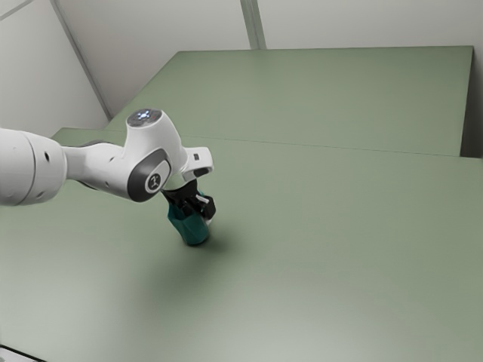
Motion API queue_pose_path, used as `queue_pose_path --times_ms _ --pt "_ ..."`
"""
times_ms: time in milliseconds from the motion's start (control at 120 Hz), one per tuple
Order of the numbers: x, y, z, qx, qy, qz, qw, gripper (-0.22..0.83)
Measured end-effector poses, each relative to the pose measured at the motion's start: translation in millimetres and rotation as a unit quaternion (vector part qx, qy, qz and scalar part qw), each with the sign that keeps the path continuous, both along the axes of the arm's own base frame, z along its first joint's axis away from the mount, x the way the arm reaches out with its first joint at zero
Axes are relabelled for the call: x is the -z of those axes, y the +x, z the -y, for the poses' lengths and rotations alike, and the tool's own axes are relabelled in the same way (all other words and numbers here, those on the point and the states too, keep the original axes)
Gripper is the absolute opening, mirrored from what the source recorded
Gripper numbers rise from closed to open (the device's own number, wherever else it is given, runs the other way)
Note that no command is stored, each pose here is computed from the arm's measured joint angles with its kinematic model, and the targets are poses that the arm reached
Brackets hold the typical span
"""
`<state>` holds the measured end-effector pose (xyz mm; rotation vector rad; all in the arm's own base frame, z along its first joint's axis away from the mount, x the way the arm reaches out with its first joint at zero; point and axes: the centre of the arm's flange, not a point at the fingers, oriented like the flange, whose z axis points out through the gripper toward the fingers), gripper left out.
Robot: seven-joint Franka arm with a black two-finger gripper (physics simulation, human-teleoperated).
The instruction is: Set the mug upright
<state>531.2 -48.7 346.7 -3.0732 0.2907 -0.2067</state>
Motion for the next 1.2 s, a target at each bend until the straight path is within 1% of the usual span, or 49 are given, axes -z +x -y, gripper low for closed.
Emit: queue_pose_path --times_ms 125,250,500,633,767,817,917,1017,1075,1125,1200 --pt "-8 0 0 0.001 -0.003 0.005 1.0 0.42" --pt "-20 -2 1 0.001 -0.007 0.01 1.0 0.46" --pt "-46 -5 -1 -0.003 -0.015 0.015 1.0 0.5" --pt "-64 0 -3 -0.016 -0.019 0.008 1.0 0.51" --pt "-103 17 0 -0.026 -0.021 0.011 0.999 0.55" --pt "-124 29 2 -0.03 -0.019 0.015 0.999 0.56" --pt "-156 54 6 -0.041 -0.012 0.007 0.999 0.58" --pt "-175 80 -4 -0.062 -0.004 -0.012 0.998 0.59" --pt "-181 91 -16 -0.076 -0.003 -0.026 0.997 0.6" --pt "-184 96 -20 -0.081 -0.004 -0.04 0.996 0.6" --pt "-183 96 -20 -0.082 -0.009 -0.064 0.995 0.61"
